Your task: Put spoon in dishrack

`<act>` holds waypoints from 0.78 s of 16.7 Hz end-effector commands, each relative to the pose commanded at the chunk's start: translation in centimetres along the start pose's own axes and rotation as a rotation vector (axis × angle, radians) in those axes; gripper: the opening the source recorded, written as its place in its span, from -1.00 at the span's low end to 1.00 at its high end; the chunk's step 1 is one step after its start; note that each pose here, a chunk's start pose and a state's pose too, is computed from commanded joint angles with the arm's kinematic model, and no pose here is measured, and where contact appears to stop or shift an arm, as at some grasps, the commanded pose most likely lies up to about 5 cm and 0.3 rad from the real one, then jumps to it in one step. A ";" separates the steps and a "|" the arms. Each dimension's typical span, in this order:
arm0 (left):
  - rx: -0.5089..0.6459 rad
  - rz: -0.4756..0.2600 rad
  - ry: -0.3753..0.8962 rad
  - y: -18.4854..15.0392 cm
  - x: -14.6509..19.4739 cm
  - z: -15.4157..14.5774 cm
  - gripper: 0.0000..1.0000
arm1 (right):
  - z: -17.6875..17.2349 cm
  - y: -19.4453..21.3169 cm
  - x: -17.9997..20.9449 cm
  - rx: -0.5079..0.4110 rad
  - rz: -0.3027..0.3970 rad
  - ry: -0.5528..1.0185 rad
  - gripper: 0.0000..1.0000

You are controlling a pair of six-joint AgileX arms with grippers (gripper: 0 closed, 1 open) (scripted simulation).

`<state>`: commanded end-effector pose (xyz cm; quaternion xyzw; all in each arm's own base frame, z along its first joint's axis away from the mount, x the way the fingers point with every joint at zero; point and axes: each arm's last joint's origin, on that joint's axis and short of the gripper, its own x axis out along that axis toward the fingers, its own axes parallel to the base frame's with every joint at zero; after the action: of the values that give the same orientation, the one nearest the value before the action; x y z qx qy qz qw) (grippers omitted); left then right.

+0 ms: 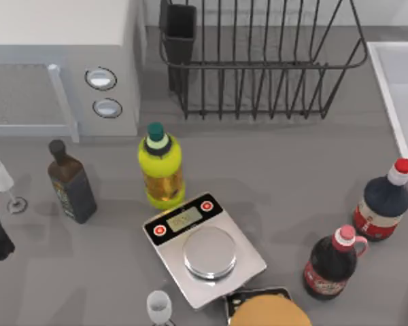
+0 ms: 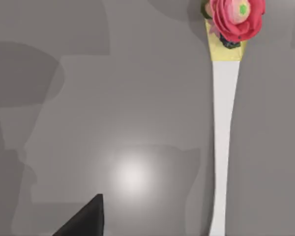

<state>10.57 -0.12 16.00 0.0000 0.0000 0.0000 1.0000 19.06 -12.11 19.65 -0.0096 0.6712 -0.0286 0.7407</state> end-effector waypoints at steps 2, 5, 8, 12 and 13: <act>0.000 0.000 0.000 0.0 0.0 0.0 1.00 | 0.5 -1.2 0.4 0.002 0.037 0.064 1.00; 0.000 0.000 0.000 0.0 0.0 0.0 1.00 | 0.7 -1.9 0.5 0.003 0.056 0.094 1.00; 0.000 0.000 0.000 0.0 0.0 0.0 1.00 | 0.7 -1.9 0.5 0.003 0.056 0.094 1.00; 0.000 0.000 0.000 0.0 0.0 0.0 1.00 | 0.7 -1.8 1.6 0.002 0.058 0.097 1.00; 0.000 0.000 0.000 0.0 0.0 0.0 1.00 | 0.8 -1.8 2.4 0.003 0.058 0.097 1.00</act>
<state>10.57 -0.12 16.00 0.0000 0.0000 0.0000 1.0000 19.99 -14.05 17.47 0.0125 0.7064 -0.0085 0.7076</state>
